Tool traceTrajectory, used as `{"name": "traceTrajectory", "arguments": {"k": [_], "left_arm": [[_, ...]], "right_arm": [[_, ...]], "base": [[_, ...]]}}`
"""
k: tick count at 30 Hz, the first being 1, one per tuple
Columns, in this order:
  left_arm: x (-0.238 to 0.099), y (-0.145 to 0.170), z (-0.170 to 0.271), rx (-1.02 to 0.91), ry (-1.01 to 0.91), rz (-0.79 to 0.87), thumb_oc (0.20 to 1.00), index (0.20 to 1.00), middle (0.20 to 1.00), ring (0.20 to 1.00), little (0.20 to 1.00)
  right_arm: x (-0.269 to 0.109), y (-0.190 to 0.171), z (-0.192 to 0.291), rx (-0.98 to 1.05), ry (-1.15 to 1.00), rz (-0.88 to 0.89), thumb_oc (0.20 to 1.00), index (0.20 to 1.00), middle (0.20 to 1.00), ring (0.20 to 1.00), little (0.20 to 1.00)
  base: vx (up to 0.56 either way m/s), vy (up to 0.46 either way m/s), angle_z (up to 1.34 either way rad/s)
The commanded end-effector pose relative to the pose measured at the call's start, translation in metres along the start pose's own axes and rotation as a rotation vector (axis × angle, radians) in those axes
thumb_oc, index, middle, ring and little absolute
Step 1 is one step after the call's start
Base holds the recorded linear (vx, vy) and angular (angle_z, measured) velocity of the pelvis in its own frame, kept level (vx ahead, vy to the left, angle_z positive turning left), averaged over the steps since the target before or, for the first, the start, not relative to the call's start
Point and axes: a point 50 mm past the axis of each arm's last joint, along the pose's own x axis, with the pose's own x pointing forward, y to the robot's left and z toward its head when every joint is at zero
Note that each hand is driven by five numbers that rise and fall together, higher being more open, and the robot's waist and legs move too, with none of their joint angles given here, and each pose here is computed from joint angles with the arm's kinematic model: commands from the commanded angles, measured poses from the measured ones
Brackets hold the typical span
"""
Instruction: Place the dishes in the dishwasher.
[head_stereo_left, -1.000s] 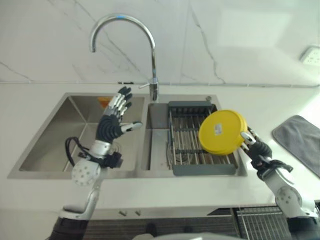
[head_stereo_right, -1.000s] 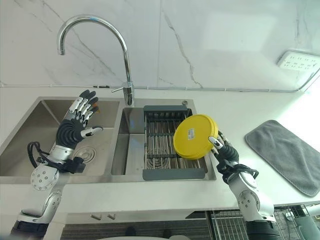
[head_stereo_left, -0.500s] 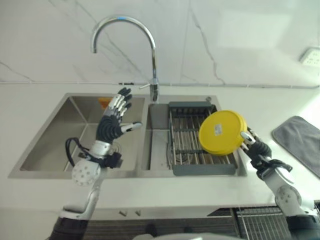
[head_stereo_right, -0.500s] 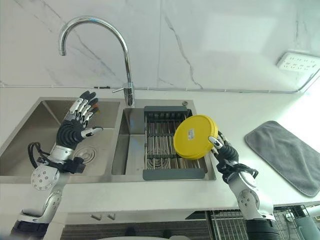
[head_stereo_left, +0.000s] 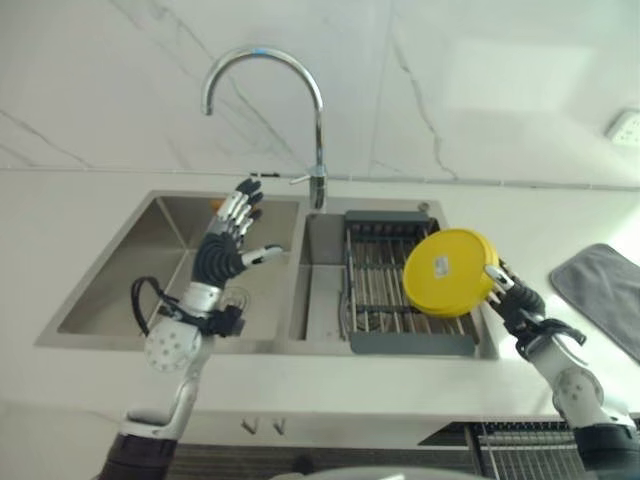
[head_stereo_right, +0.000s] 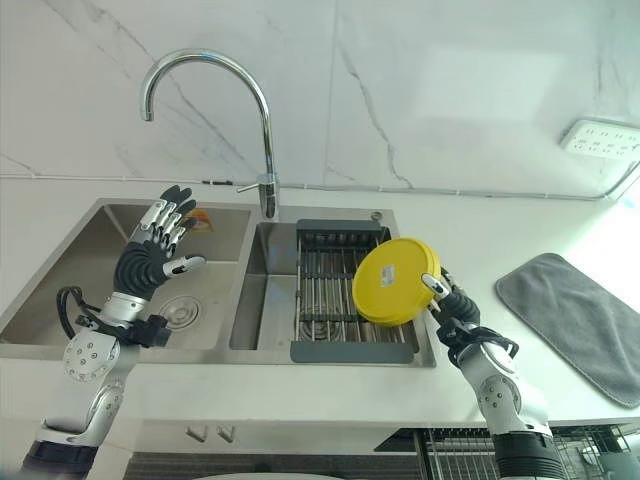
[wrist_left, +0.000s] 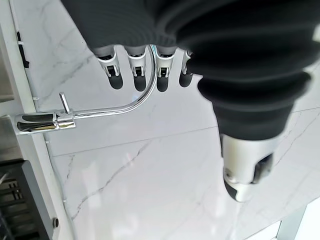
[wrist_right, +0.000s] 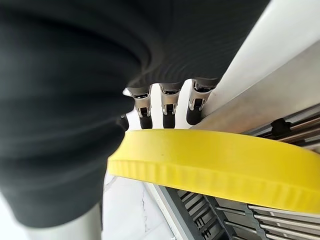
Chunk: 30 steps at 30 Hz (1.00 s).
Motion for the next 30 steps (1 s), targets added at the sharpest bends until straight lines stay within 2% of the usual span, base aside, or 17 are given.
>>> {"name": "traceTrajectory", "arguments": {"k": [1, 20, 30], "left_arm": [[0.017, -0.002, 0.016, 0.036, -0.098, -0.038, 1.0, 1.0, 1.0, 1.0, 1.0], [0.019, -0.006, 0.014, 0.032, -0.083, -0.056, 1.0, 1.0, 1.0, 1.0, 1.0], [0.023, -0.009, 0.015, 0.035, -0.08, -0.066, 1.0, 1.0, 1.0, 1.0, 1.0]], "right_arm": [[0.02, 0.027, 0.021, 0.041, -0.066, 0.118, 1.0, 1.0, 1.0, 1.0, 1.0], [0.028, 0.025, 0.017, 0.001, -0.008, 0.1, 1.0, 1.0, 1.0, 1.0, 1.0], [0.034, 0.014, 0.01, -0.073, 0.093, 0.072, 1.0, 1.0, 1.0, 1.0, 1.0]], "base": [[0.02, -0.004, 0.05], [0.0, 0.0, 0.0], [0.0, 0.0, 0.0]]}}
